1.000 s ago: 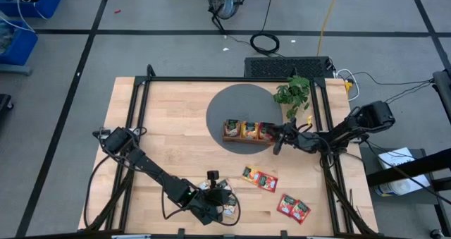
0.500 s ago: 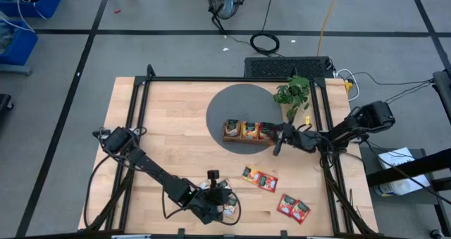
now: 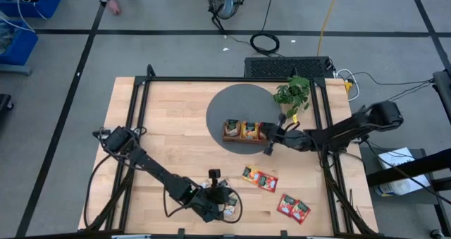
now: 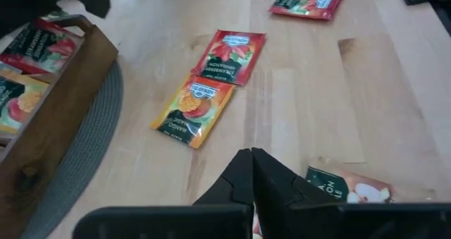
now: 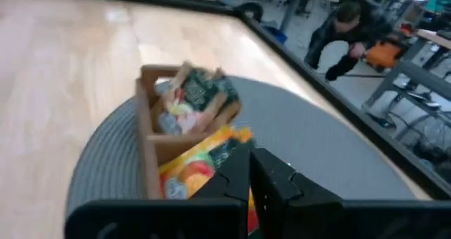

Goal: Pick & Place Tea
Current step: Put the red tea bag into the right section of the wooden organiser

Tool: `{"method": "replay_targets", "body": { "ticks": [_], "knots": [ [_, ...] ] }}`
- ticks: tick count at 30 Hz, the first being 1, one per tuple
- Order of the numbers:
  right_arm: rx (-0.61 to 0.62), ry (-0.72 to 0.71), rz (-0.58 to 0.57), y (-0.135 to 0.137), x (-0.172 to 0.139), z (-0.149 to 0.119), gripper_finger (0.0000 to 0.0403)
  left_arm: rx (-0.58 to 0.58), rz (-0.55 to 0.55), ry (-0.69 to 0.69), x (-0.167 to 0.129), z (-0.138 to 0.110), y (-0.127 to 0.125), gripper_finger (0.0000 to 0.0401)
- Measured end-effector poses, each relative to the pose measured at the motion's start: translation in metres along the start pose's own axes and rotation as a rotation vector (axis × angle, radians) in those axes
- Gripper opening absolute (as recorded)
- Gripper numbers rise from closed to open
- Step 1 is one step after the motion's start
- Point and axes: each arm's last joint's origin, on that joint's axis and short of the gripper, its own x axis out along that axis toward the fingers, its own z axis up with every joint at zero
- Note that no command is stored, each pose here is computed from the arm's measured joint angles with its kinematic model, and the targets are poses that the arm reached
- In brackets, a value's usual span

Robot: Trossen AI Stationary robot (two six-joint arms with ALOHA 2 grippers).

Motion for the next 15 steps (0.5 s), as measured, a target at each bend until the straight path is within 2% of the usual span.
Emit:
{"method": "replay_targets", "body": {
  "ticks": [5, 10, 15],
  "knots": [
    [0.018, 0.003, -0.04, -0.008, -0.009, 0.007, 0.0001, 0.014, 0.008, -0.007, 0.003, 0.002, 0.004, 0.0031],
    [0.03, 0.088, -0.051, -0.013, -0.016, 0.001, 0.0001, -0.045, 0.015, -0.022, 0.011, 0.008, 0.014, 0.0041],
    [0.029, 0.186, -0.058, -0.014, -0.018, -0.01, 0.0001, -0.053, 0.02, 0.006, 0.017, -0.004, 0.015, 0.0042]
  ]
}}
